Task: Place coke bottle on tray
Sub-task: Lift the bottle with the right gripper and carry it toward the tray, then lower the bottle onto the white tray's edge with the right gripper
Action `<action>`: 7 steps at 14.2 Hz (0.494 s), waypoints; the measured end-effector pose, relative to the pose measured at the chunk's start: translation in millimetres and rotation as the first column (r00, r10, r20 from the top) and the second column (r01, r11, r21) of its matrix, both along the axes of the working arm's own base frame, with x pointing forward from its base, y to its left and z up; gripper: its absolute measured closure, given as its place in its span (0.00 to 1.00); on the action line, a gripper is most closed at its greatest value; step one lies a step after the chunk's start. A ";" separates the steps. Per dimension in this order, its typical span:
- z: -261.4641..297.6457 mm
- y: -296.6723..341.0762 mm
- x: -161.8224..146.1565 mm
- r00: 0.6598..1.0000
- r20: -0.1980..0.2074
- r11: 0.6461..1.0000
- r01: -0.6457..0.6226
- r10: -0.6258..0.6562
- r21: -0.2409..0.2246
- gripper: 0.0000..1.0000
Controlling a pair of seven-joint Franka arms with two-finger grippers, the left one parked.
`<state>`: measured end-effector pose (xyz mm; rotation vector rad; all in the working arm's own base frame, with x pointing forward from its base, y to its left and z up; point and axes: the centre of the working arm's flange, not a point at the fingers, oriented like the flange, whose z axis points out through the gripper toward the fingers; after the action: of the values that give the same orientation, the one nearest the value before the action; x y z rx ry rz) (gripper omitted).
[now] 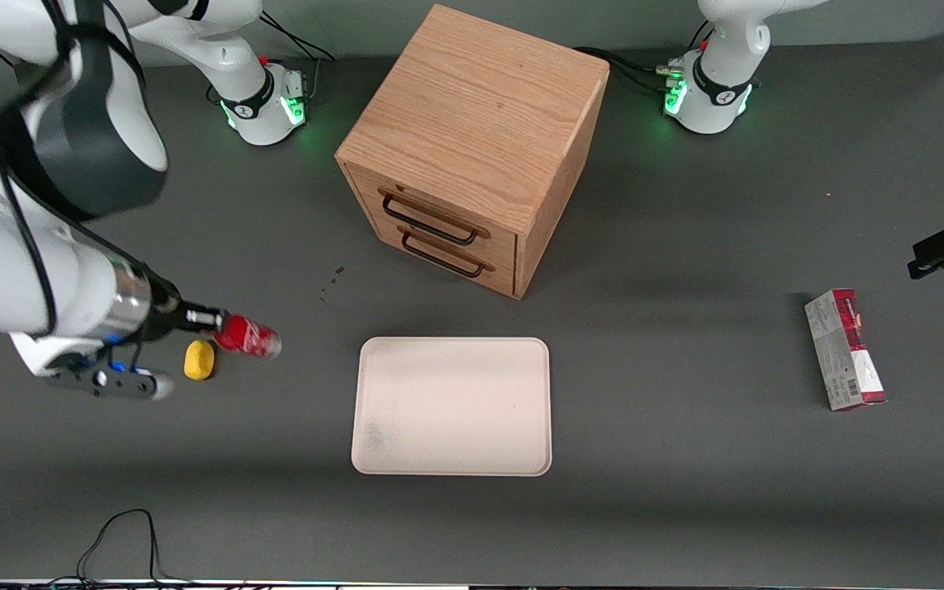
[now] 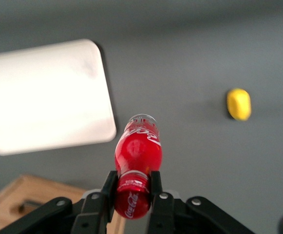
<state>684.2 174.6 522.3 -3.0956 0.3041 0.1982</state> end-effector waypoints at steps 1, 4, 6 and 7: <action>-17.1 10.0 8.7 1.000 0.013 1.000 0.013 -0.013 0.004 0.69; -61.6 44.8 27.0 0.996 0.060 0.998 0.067 -0.068 0.020 0.69; -87.3 67.9 34.7 0.990 0.090 0.994 0.104 -0.107 0.034 0.69; -98.7 77.5 37.6 0.987 0.104 0.992 0.123 -0.127 0.042 0.69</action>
<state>721.8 252.1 423.6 -3.0249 0.4832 0.0353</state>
